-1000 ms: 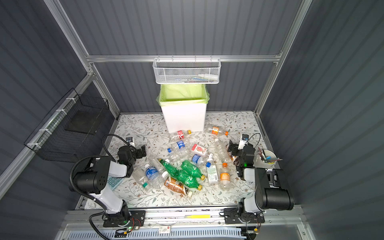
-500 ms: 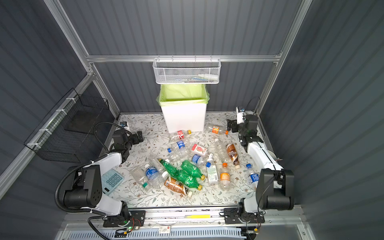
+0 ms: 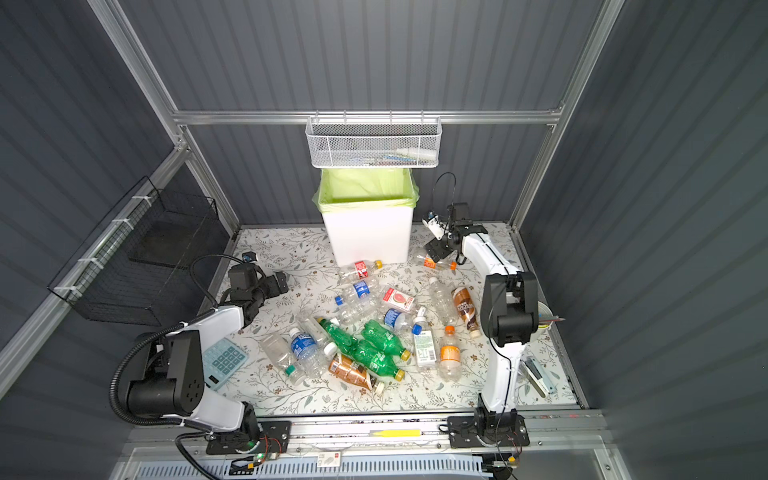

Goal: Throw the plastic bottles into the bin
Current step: 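Lower the right gripper onto the clear orange-labelled bottle and close on it, then lift the orange-labelled bottle with the right gripper and carry it over the bin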

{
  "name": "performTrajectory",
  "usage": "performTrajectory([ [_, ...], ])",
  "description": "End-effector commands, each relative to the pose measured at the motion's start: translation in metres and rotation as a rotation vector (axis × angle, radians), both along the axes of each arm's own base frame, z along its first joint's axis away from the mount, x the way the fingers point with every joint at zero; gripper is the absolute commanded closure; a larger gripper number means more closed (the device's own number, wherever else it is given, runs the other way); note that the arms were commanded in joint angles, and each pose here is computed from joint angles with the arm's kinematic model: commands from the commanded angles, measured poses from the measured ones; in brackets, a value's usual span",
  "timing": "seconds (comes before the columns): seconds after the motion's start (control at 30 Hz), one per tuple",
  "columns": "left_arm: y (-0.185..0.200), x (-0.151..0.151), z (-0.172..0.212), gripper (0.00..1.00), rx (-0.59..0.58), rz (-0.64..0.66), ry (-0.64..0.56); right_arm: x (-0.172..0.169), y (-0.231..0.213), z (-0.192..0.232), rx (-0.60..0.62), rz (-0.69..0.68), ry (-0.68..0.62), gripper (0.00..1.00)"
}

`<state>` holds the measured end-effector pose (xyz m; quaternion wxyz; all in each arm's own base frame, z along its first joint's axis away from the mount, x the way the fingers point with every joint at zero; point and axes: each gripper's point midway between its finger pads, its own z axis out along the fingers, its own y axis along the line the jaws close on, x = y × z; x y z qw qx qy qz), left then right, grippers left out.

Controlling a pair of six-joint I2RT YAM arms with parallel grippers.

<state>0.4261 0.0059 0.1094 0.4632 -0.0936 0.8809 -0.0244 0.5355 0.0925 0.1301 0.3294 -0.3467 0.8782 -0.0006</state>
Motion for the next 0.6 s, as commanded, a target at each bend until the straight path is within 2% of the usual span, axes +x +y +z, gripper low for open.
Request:
performTrajectory([
  [0.0, 0.001, -0.008, 0.0, 0.0, 0.012, -0.002, 0.021, -0.021, 0.013, -0.008, 0.021, 0.078, 0.093, 0.08],
  [0.23, 0.002, -0.013, -0.004, 0.0, 0.015, 0.003, 0.038, -0.026, 0.017, -0.034, 0.022, 0.104, 0.155, 0.1],
  [0.43, 0.003, -0.016, -0.007, 0.0, 0.007, 0.015, 0.042, -0.015, 0.012, -0.052, -0.021, 0.074, 0.173, 0.17],
  [0.57, 0.003, -0.017, -0.005, 0.0, 0.001, 0.022, 0.038, -0.005, 0.014, -0.059, -0.045, 0.05, 0.161, 0.18],
])
